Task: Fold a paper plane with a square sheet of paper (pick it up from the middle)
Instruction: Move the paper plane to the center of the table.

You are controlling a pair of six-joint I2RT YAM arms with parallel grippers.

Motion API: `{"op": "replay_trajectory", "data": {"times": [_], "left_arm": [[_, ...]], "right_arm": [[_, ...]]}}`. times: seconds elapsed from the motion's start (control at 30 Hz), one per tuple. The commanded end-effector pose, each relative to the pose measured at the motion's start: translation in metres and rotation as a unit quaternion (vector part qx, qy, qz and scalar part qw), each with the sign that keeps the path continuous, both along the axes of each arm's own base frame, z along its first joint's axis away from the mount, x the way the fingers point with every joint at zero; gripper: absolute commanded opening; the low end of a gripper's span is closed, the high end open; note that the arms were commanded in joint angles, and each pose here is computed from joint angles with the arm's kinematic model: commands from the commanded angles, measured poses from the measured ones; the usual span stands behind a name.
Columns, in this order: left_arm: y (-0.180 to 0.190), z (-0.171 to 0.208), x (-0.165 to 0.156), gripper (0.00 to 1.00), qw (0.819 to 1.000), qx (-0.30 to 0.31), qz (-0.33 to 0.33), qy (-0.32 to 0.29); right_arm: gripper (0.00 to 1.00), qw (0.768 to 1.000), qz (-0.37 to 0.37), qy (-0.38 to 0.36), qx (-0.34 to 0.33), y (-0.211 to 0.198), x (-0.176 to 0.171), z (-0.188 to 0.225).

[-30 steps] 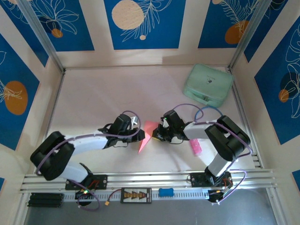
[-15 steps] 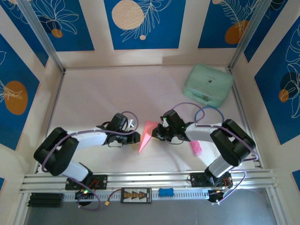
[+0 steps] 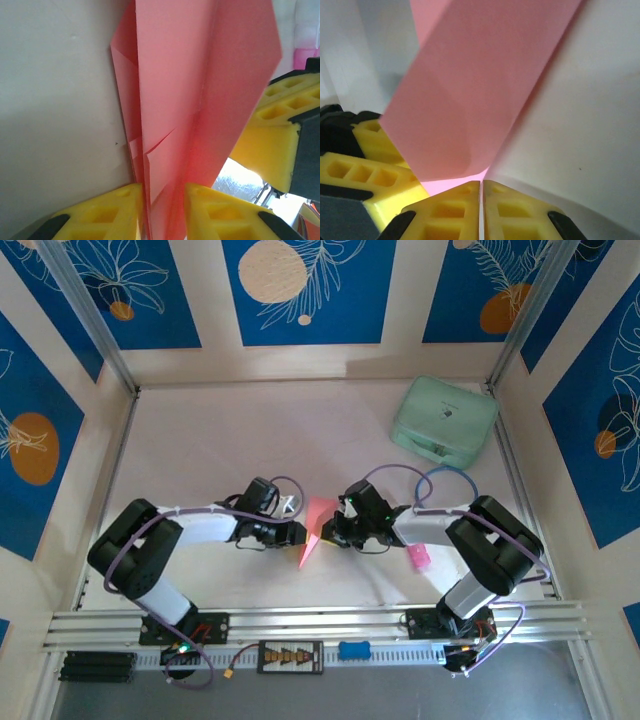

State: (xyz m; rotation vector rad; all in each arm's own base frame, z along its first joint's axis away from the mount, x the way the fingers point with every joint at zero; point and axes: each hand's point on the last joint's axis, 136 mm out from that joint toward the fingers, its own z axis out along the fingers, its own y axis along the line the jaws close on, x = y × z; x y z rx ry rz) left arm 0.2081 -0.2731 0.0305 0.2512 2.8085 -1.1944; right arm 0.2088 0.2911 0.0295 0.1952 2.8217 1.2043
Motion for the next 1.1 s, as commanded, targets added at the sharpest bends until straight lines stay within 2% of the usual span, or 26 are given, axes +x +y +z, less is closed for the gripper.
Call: {"op": "replay_trajectory", "data": {"times": [0.0,0.3,0.83,1.07], "left_arm": [[-0.006,0.006,0.003,0.28,1.0,-0.016,-0.014,0.001],[0.001,-0.006,0.0,0.31,1.0,0.018,-0.016,0.01],[-0.026,0.006,0.002,0.23,0.997,-0.065,-0.029,0.033],[-0.024,0.007,0.003,0.17,0.998,-0.06,-0.024,0.027]], "right_arm": [[0.12,1.0,0.007,0.022,0.008,0.004,-0.01,-0.008],[0.12,1.0,0.012,0.026,0.007,0.005,-0.013,-0.012],[0.08,0.999,0.013,0.032,0.017,0.008,-0.016,-0.019],[0.08,0.999,0.012,0.031,0.015,0.007,-0.016,-0.019]]}}
